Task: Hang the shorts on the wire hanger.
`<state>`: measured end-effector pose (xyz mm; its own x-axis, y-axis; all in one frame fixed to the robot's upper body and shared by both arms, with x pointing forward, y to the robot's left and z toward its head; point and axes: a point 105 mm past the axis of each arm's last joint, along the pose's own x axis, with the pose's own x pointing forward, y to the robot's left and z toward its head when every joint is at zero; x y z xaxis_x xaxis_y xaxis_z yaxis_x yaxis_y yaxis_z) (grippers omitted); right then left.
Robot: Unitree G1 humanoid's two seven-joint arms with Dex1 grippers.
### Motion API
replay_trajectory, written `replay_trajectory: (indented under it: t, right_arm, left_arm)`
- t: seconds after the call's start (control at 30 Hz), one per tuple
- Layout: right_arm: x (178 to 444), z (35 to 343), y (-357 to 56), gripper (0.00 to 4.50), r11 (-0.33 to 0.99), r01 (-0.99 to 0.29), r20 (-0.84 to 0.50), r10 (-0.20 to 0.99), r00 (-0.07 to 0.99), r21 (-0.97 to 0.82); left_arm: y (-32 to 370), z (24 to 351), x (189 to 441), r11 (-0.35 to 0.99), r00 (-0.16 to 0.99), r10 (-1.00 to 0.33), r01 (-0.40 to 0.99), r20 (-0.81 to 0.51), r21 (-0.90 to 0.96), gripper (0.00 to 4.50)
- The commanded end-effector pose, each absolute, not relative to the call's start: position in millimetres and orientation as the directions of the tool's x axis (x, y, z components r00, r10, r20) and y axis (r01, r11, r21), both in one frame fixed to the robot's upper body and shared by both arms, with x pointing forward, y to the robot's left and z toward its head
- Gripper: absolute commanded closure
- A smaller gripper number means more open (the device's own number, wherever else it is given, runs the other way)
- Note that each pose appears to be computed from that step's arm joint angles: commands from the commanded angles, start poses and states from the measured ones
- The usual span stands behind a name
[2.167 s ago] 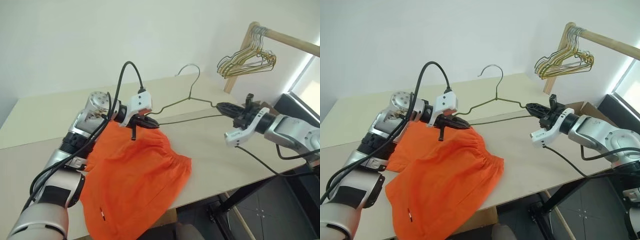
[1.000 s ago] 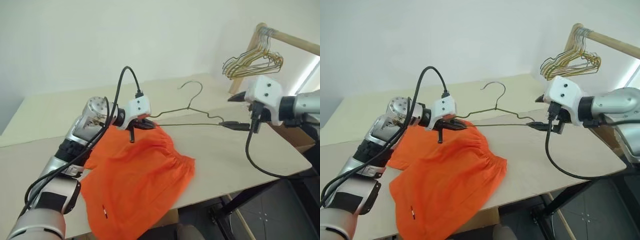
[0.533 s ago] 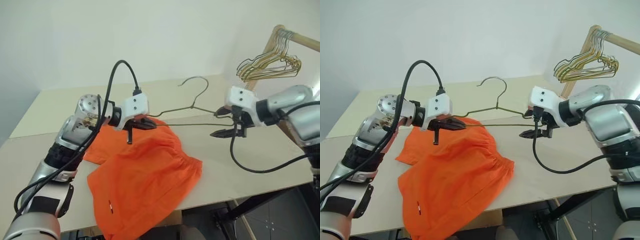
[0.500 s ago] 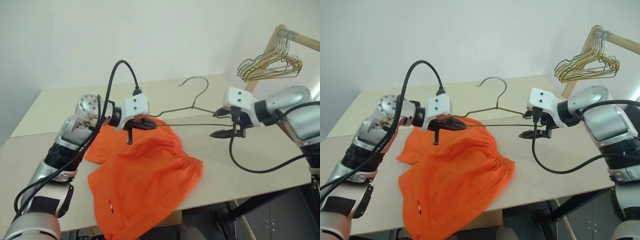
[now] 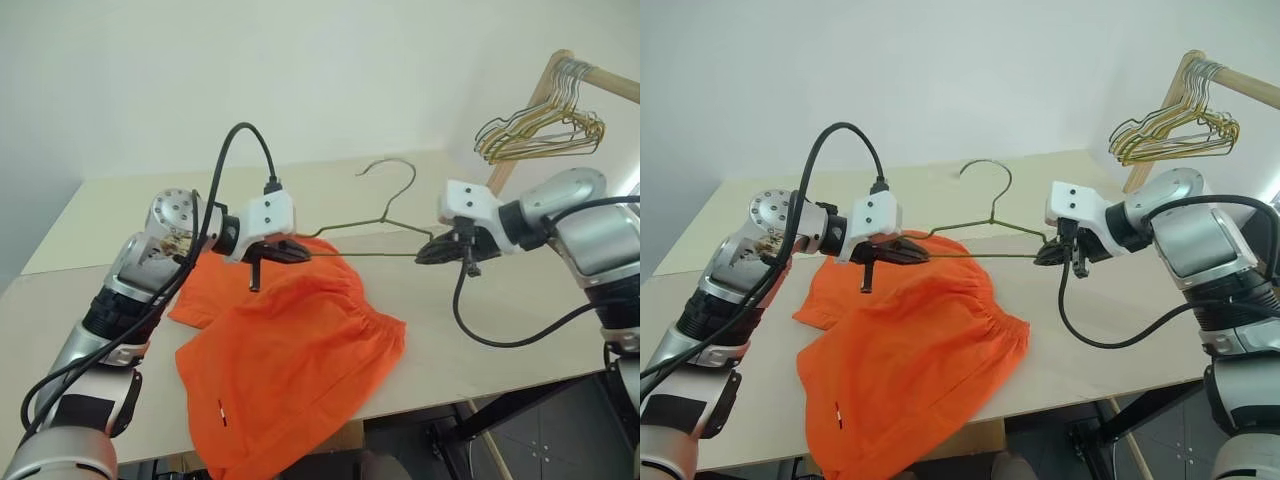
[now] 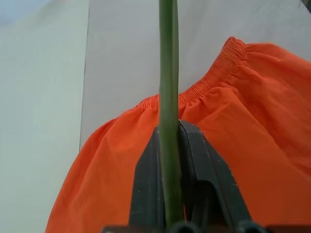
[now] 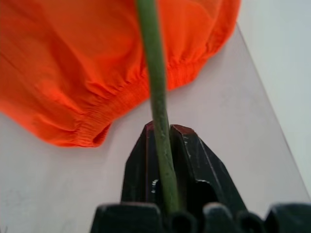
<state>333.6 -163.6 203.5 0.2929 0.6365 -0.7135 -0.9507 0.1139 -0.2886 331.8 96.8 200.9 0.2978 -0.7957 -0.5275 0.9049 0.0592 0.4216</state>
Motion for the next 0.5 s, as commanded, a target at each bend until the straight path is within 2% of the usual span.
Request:
replay_trajectory:
  t: [0.03,0.17,0.23,0.27,0.3,0.5]
  right_arm:
    - [330.8,214.0,-162.6,4.47,0.103,-0.945,-0.697,0.651,0.3,-0.311]
    - [321.2,212.8,-161.5,4.47,0.098,-0.955,-0.688,0.673,0.271,-0.28]
    - [316.4,211.9,-162.2,4.5,0.104,-0.96,-0.685,0.681,0.26,-0.261]
    - [314.4,211.7,-162.8,4.5,0.109,-0.962,-0.683,0.684,0.255,-0.251]
    - [310.9,210.9,-164.0,4.5,0.132,-0.964,-0.673,0.694,0.255,-0.23]
    - [287.2,197.5,-181.3,4.5,0.313,-0.945,-0.633,0.714,0.298,-0.091]
  left_arm:
    - [94.8,208.9,327.6,0.038,0.285,-0.813,0.895,-0.507,0.444,4.5]
    - [98.7,208.9,325.5,0.026,0.258,-0.832,0.902,-0.49,0.43,4.5]
    - [98.2,213.4,320.7,-0.016,0.202,-0.87,0.9,-0.45,0.435,3.94]
    - [98.1,217.1,318.4,-0.033,0.171,-0.891,0.9,-0.421,0.435,3.82]
    - [101.7,219.9,321.2,-0.015,0.174,-0.903,0.901,-0.393,0.434,3.47]
    - [140.2,230.0,345.9,0.166,0.336,-0.882,0.879,-0.331,0.447,1.62]
